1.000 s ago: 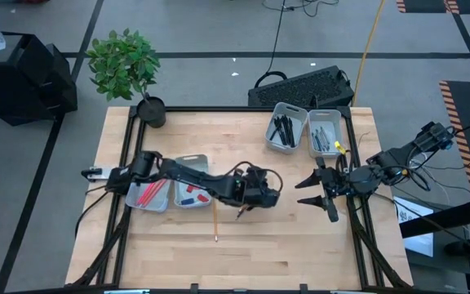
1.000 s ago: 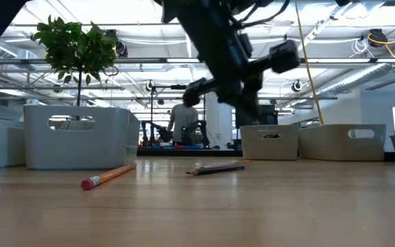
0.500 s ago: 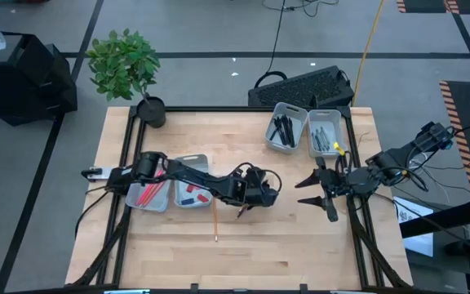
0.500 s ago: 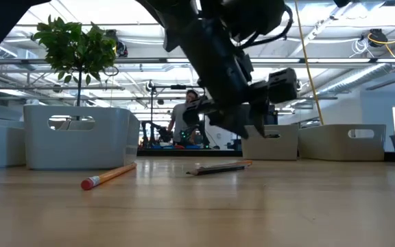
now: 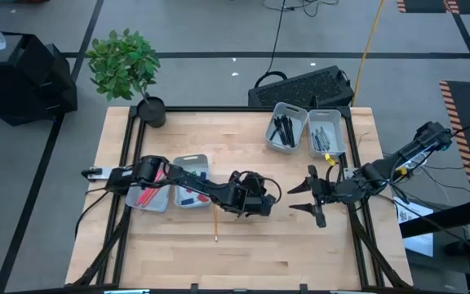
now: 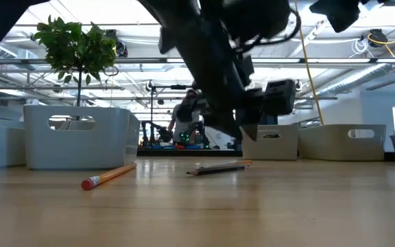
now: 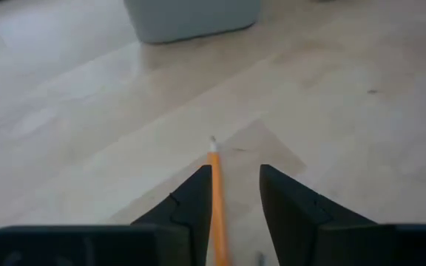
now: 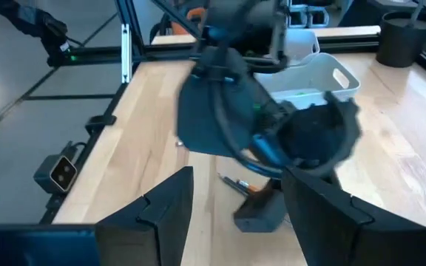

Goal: Sort crayons/erasers/pens/pencils in bins
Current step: Put the yellow pencil into the bottom left gray bin

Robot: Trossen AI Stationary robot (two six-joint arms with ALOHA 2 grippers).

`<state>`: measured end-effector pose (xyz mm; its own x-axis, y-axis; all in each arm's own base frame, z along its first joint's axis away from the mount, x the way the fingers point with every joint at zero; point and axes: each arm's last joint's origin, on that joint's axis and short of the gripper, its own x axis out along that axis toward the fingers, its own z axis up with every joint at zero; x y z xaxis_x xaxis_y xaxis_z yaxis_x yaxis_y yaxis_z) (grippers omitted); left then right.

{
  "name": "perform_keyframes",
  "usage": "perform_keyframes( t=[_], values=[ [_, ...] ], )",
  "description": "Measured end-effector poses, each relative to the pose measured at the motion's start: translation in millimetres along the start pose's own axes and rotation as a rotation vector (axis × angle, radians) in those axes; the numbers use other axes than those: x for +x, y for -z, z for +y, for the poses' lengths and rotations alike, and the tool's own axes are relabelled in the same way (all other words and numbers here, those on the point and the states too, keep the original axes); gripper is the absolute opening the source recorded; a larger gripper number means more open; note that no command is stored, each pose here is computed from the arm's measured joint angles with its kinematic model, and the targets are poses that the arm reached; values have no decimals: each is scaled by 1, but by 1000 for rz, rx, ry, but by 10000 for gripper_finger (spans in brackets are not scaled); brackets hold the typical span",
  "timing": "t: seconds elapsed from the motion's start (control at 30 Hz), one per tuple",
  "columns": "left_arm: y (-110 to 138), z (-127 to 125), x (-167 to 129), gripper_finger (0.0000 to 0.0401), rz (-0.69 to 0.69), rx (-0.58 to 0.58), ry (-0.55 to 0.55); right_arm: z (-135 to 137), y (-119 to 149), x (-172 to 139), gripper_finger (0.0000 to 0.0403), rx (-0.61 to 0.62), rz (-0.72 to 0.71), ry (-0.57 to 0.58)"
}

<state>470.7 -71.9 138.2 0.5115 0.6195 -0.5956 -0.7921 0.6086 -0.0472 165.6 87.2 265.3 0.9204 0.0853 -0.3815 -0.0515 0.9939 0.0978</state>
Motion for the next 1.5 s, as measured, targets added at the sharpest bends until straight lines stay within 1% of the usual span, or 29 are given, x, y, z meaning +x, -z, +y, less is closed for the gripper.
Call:
perform_keyframes(
  t=[0.2,0.23,0.33,0.5,0.63,0.73,0.8,0.93,1.07,1.17,1.27,1.37,1.4,1.5],
  values=[
    [9,3,22,115,22,-18,-8,-1,5,1,201,-21,5,4],
    [11,1,26,115,15,-39,7,-1,4,1,201,-19,-1,2],
    [21,0,33,115,35,-24,12,-1,4,0,201,-21,-4,2],
    [27,-2,39,115,31,-38,16,-2,3,-2,201,-21,-11,-4],
    [33,-2,45,115,3,-49,-9,-2,2,-3,201,-24,-25,-8],
    [36,-5,50,115,-35,-63,1,-2,1,-4,201,-29,-34,-12],
    [43,-8,58,115,-43,-54,26,-2,0,-5,201,-27,-39,-14],
    [47,-10,67,115,-89,-14,34,-1,-1,-9,201,-22,-54,-33],
    [44,-9,72,115,-91,-17,52,2,-2,-13,201,-13,-68,-57],
    [41,-4,77,101,-70,2,52,4,-3,-16,201,-2,-77,-75],
    [40,0,82,65,-52,49,53,5,-3,-18,201,5,-82,-86],
    [38,1,83,27,-54,70,43,6,-3,-19,201,6,-85,-94],
    [38,2,84,21,-44,80,46,6,-3,-19,201,7,-89,-96],
    [37,3,86,22,-37,100,41,6,-4,-20,201,10,-95,-99]
  ],
)
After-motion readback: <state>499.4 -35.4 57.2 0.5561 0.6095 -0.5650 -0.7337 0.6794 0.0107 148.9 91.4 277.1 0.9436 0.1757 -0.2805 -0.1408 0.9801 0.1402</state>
